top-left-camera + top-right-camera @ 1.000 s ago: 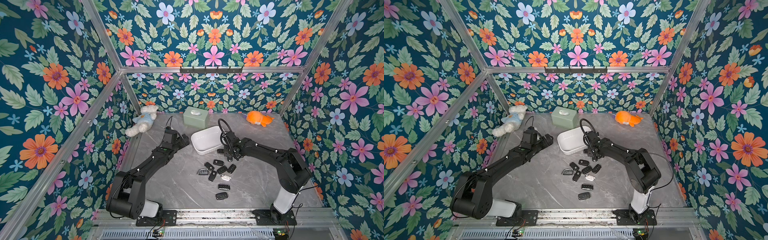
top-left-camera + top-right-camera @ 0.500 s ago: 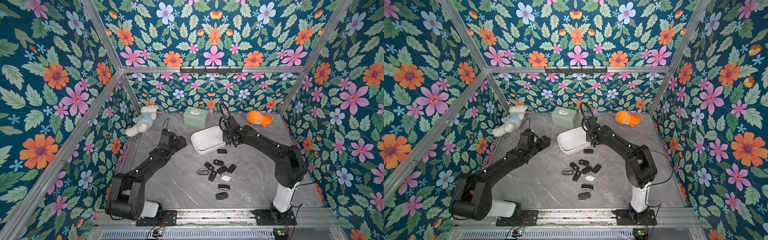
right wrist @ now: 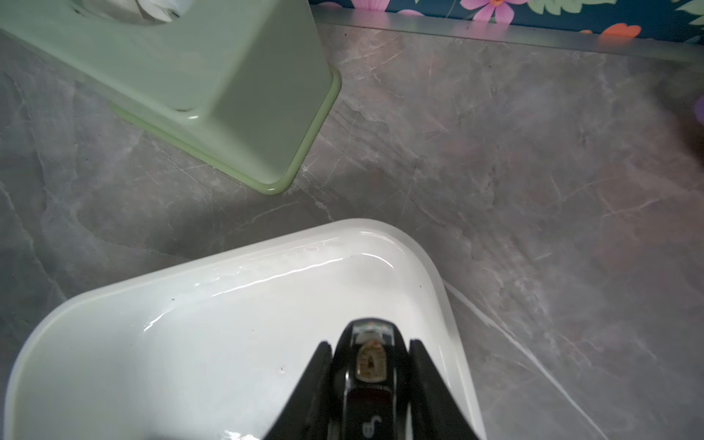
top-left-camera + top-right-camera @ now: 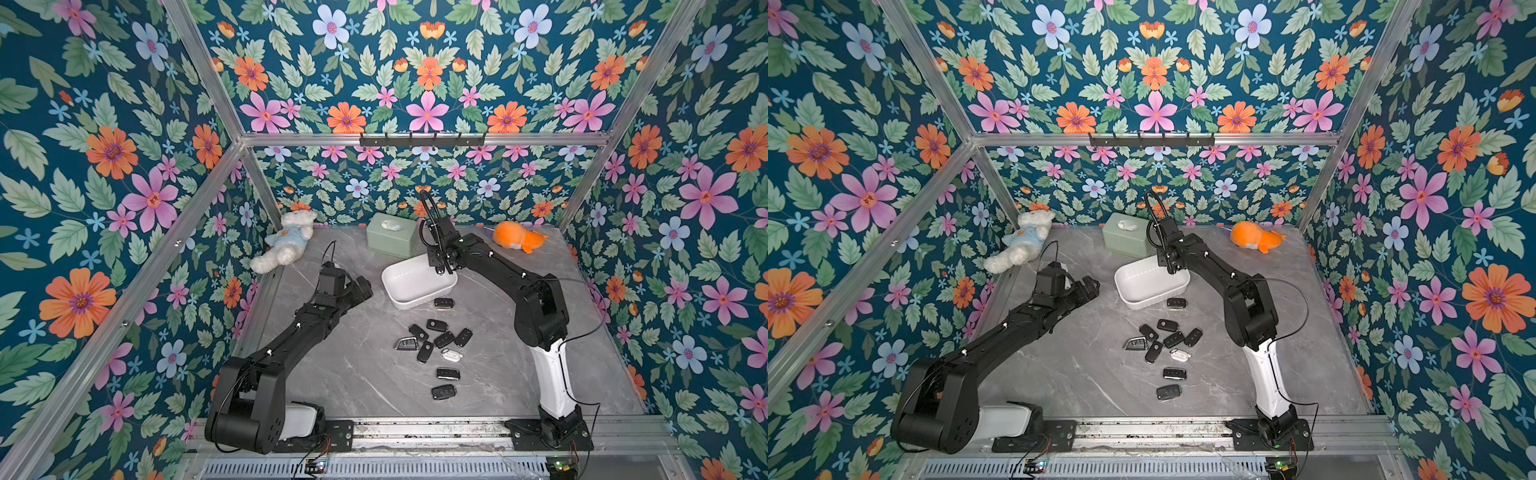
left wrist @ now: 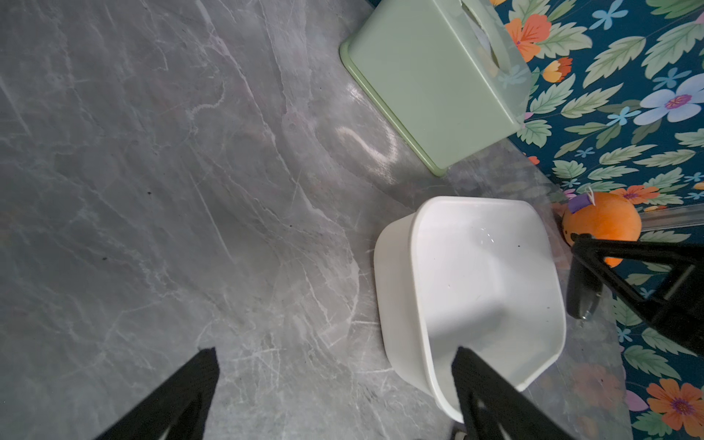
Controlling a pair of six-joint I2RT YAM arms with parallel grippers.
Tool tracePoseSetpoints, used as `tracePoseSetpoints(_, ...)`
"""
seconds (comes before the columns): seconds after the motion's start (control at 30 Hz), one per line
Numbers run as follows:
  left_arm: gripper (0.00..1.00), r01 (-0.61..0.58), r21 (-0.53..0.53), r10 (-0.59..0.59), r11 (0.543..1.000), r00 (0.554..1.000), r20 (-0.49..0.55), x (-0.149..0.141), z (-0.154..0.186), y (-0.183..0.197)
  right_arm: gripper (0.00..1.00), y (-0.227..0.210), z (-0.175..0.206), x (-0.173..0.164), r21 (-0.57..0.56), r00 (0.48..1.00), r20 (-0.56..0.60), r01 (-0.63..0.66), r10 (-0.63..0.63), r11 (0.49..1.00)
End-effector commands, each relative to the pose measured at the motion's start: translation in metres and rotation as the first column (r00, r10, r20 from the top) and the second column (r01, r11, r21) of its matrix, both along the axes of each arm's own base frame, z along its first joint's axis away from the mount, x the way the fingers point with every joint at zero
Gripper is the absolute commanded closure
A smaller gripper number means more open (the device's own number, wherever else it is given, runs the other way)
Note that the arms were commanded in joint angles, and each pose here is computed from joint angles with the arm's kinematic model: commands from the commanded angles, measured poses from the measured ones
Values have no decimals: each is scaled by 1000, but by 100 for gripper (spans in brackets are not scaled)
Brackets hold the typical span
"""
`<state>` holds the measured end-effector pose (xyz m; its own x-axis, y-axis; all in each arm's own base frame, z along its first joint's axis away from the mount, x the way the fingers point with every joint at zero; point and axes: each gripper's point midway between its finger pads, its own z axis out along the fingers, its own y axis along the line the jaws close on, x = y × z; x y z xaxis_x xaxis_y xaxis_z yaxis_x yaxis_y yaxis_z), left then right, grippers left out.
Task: Place the car key into the storage box
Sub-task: Place the car key in the storage box.
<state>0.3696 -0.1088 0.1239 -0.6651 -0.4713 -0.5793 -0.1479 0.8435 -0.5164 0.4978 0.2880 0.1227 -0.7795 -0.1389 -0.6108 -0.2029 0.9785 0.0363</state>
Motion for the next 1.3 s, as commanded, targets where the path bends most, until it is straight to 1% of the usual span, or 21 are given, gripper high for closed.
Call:
tracePoseSetpoints(0.0,1,15,23,-15,1000,1000,5,0,2,1,71,5,-8,2,-12,999,-19,-42,42,999)
tracePoseSetpoints(0.5,1,36,25,-36,999,999,-3,-3,1,0,70,7,-63,0,-52,994,-89,-71,66,996)
tracePoseSetpoints(0.77,1,55,41,-55,998,998,-6,-9,-1,0,69,6,-81,0,-71,992,-112,-71,63,995)
tracePoseSetpoints(0.83,1,61,46,-60,997,998,-6,-10,-1,0,67,6,-84,0,-70,991,-120,-70,61,995)
tracePoseSetpoints(1.0,1,74,57,-74,996,997,-1,-10,2,-1,56,10,-75,3,-54,992,-109,-68,62,996)
tracePoseSetpoints(1.17,1,79,48,-79,996,997,9,-7,7,-3,52,13,-44,3,-14,995,-69,-76,74,997)
tracePoseSetpoints(1.27,1,84,29,-85,996,996,21,-2,11,-7,51,12,-23,-5,22,996,-40,-83,84,996)
